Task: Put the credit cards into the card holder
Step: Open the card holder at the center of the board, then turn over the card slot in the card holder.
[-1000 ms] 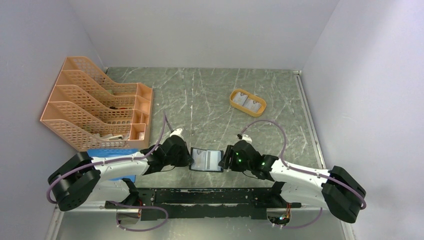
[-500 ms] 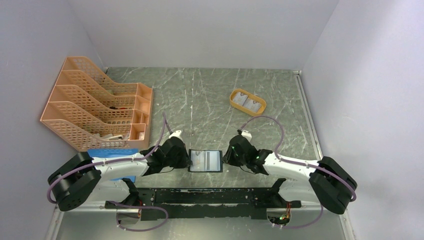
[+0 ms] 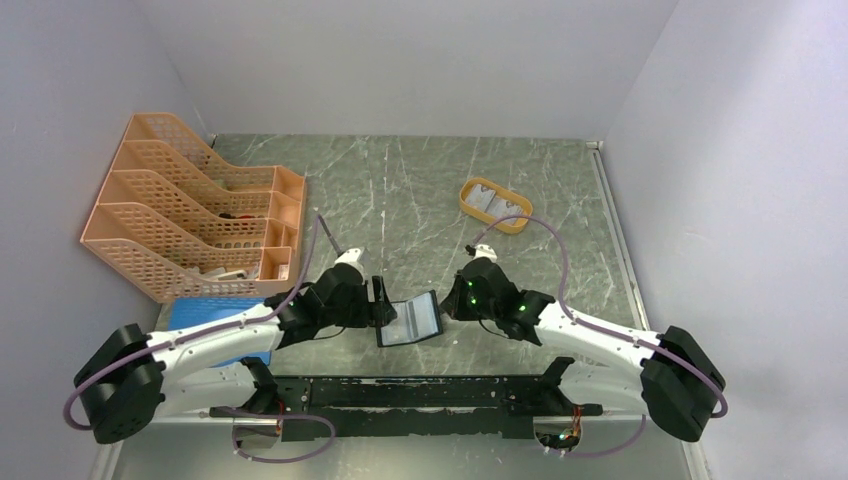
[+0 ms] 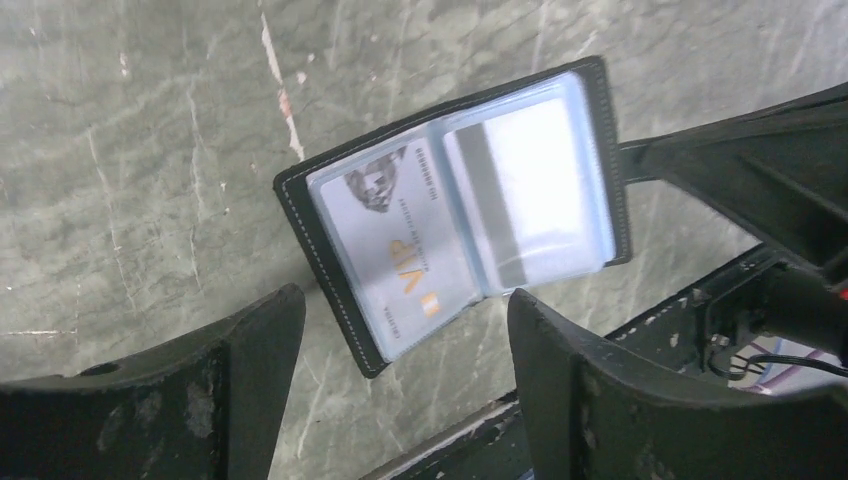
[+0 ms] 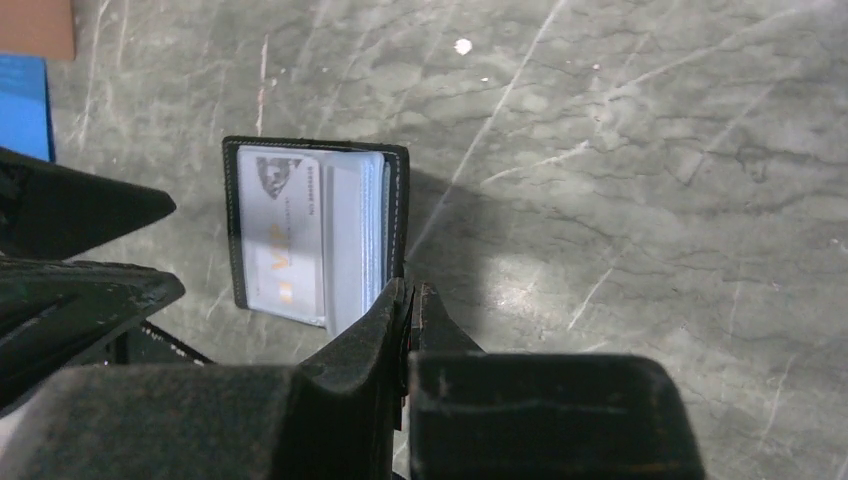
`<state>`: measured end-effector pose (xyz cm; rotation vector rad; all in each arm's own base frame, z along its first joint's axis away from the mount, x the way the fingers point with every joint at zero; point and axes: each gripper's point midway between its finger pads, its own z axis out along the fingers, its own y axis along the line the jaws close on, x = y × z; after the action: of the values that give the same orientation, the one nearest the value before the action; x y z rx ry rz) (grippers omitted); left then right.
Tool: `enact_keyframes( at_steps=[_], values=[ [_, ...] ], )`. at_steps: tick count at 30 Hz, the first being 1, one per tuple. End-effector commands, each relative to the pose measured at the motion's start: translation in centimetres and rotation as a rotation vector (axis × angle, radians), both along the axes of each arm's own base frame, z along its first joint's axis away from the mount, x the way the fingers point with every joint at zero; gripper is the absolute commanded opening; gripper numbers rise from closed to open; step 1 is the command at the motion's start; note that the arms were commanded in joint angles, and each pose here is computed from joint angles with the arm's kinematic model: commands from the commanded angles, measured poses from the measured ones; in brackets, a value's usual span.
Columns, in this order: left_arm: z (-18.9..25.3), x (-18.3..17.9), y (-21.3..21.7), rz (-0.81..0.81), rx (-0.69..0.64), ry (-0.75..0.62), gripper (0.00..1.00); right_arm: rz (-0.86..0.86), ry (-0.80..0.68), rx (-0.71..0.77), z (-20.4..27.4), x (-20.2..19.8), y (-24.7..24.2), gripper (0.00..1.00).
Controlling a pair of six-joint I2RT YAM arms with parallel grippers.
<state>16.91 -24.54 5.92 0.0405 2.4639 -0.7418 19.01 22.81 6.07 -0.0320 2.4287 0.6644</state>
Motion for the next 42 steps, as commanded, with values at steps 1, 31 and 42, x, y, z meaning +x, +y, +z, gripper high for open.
enact_keyframes(
  at_steps=[1, 31, 42],
  values=[
    [2.6, 0.5, -0.2, -0.032, -0.003, -0.065, 0.79, 0.106, -0.037, 0.024, 1.4, -0.2, 1.1, 0.0],
    [1.5, 0.3, -7.0, -0.171, -0.029, -0.028, 0.82, 0.193, -0.066, 0.163, 4.2, -1.2, 3.1, 0.0],
    [0.0, 0.2, -6.6, -0.173, 0.023, -0.015, 0.68, 0.188, -0.064, 0.167, 4.3, -1.3, 3.0, 0.0]
  ],
)
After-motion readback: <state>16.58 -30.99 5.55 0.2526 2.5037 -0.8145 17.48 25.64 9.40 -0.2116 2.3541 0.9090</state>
